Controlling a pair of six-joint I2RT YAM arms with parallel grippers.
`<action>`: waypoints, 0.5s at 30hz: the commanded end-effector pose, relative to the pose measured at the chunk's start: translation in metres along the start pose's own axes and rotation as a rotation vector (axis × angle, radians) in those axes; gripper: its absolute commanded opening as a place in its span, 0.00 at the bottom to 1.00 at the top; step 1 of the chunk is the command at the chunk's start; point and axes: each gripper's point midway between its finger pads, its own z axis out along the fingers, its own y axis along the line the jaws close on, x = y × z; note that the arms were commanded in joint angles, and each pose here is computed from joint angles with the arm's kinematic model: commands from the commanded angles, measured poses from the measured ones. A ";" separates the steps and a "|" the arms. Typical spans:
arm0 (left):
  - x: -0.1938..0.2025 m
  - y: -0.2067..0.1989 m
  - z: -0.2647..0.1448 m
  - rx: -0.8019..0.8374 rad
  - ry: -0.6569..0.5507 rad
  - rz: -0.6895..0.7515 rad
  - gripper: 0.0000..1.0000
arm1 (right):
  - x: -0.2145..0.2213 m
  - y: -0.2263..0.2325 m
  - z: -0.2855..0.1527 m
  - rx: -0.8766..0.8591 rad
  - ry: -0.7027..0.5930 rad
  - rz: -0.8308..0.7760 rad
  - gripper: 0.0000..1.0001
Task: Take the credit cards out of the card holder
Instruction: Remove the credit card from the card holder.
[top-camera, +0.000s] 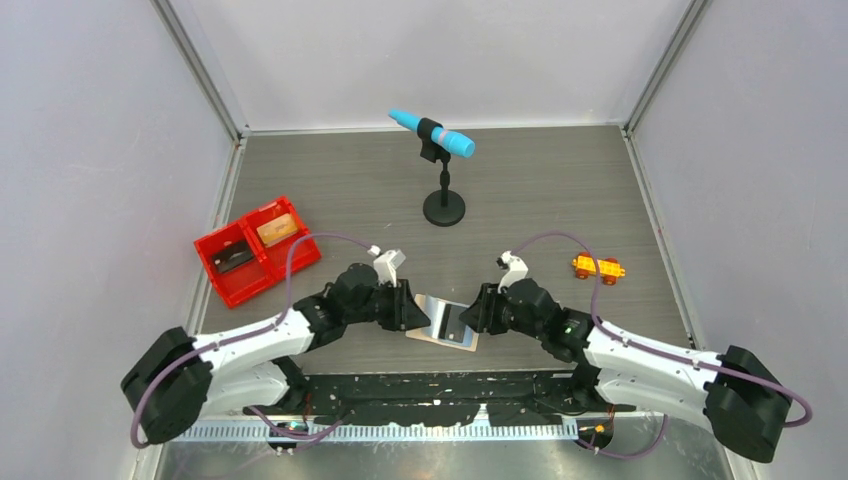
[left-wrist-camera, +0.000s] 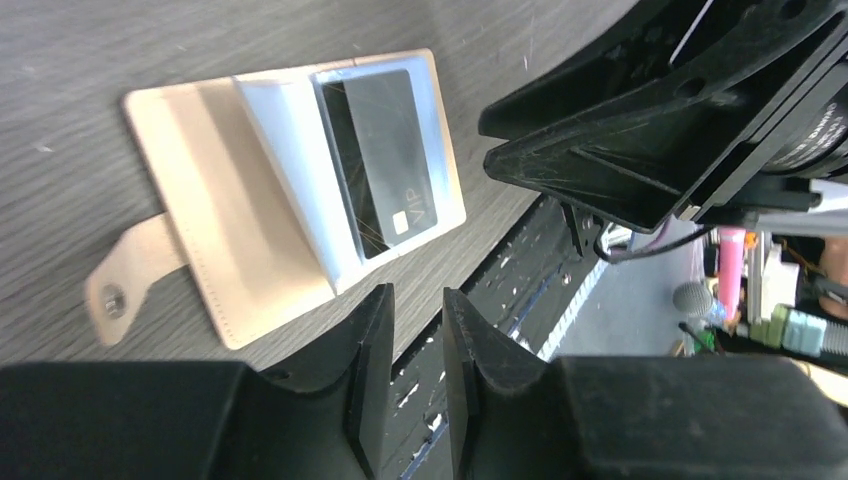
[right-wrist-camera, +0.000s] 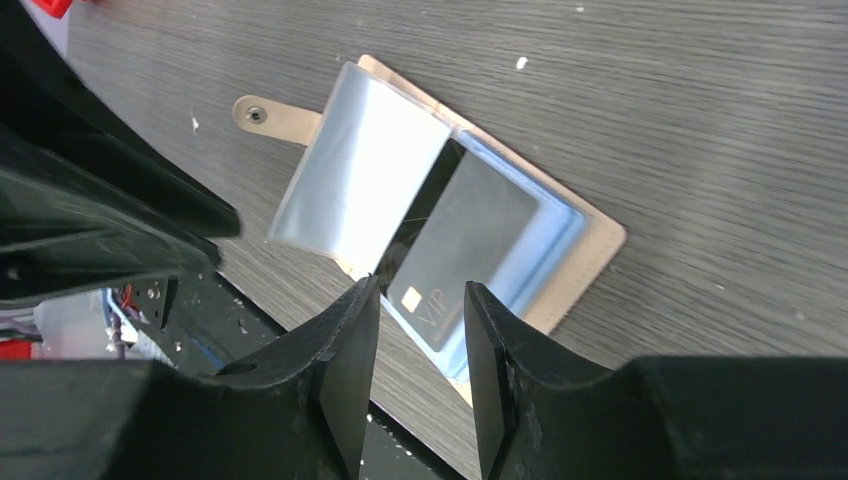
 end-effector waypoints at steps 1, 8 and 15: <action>-0.003 -0.043 0.013 0.187 0.046 0.035 0.26 | -0.018 0.040 0.006 -0.126 -0.023 0.006 0.43; 0.008 -0.047 0.035 0.240 0.106 -0.019 0.24 | -0.008 0.017 0.022 -0.047 -0.020 -0.009 0.39; 0.016 -0.012 0.053 0.114 0.109 -0.013 0.23 | 0.008 -0.003 0.026 0.000 0.004 -0.002 0.37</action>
